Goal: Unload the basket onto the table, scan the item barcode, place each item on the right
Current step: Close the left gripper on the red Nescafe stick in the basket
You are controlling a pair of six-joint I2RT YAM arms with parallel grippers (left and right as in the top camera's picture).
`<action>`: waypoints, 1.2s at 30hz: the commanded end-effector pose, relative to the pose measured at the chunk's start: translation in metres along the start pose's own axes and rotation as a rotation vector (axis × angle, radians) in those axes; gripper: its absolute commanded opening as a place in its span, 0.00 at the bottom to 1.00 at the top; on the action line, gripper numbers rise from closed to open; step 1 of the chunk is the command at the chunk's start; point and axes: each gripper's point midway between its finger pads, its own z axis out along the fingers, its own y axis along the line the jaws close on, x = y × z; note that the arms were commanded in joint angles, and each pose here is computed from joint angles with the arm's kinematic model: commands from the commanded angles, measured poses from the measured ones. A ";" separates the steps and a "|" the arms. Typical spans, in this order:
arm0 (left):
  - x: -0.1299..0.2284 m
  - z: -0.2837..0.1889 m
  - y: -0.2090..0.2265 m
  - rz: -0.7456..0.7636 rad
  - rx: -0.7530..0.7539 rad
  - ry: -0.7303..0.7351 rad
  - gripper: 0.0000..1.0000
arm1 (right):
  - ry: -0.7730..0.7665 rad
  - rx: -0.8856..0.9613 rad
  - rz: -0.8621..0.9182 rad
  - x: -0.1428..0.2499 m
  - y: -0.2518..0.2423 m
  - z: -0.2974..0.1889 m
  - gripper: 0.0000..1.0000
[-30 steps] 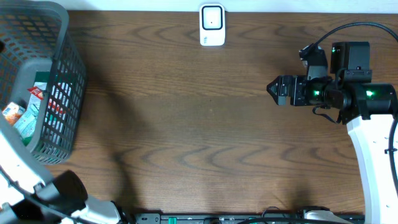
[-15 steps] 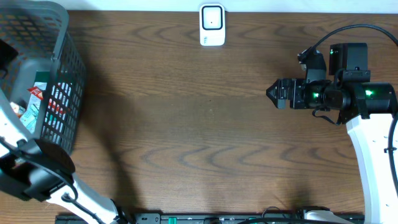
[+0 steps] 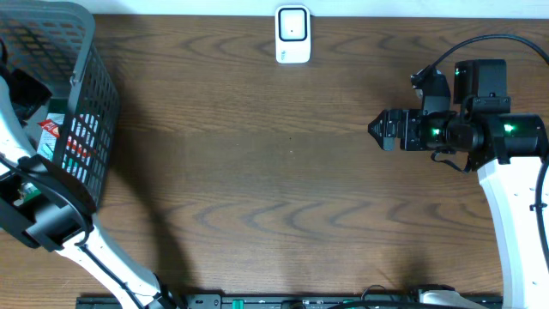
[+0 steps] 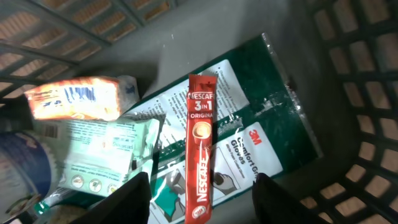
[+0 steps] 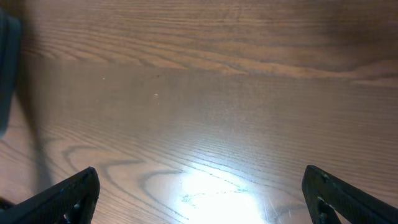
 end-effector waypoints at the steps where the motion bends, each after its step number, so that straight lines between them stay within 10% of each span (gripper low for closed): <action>1: 0.005 0.016 0.005 -0.014 -0.027 0.036 0.58 | -0.001 0.018 0.007 -0.002 -0.002 0.001 0.99; 36: 0.047 0.106 0.018 0.005 -0.118 0.189 0.46 | -0.013 0.020 0.003 -0.005 -0.002 0.001 0.99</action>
